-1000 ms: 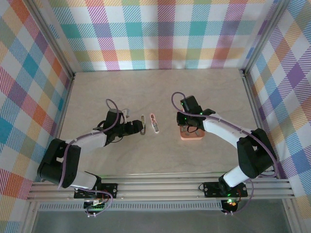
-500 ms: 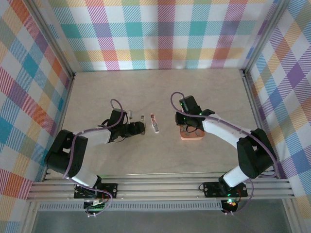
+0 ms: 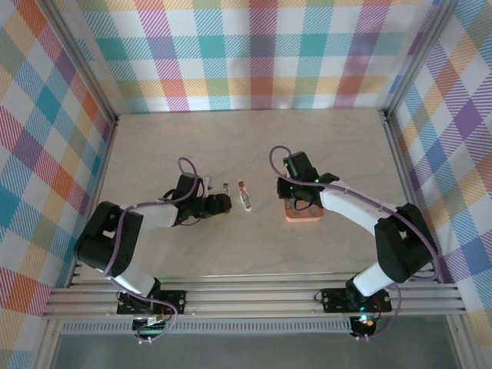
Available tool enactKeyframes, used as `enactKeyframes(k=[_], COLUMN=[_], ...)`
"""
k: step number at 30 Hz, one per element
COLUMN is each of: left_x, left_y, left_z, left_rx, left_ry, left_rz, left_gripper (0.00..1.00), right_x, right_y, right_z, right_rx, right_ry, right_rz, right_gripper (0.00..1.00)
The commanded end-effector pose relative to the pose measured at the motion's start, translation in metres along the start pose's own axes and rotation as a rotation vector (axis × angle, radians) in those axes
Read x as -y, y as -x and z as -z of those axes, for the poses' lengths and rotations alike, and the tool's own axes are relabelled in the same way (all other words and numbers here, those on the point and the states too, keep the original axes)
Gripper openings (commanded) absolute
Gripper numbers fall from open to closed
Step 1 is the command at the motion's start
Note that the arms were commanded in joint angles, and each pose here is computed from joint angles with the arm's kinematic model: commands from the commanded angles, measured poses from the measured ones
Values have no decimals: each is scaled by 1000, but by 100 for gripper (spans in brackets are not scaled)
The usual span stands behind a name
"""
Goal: Load the staples into the stapler
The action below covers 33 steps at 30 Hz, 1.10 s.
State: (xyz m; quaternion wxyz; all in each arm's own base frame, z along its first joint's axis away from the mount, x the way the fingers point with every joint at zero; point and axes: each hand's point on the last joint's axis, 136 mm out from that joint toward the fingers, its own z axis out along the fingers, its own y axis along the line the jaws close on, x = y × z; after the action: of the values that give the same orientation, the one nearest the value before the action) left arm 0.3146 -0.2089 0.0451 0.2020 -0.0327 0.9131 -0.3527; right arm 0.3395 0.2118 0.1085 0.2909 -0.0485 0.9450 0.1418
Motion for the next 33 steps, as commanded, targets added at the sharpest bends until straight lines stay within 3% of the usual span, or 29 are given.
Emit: enactKeyframes(k=[1,33], left_x=[9,19], left_y=[-2,-10], left_z=[-3,-5], left_rx=[-13,-46], left_ry=[-36,-102], left_rz=[-8,-40], left_gripper=[58,58], right_x=[-10,-22], right_y=[6,6], right_z=[4,2], right_rx=[13,9], right_ry=[30,39], right_rz=[4,28], right_gripper=[18,18])
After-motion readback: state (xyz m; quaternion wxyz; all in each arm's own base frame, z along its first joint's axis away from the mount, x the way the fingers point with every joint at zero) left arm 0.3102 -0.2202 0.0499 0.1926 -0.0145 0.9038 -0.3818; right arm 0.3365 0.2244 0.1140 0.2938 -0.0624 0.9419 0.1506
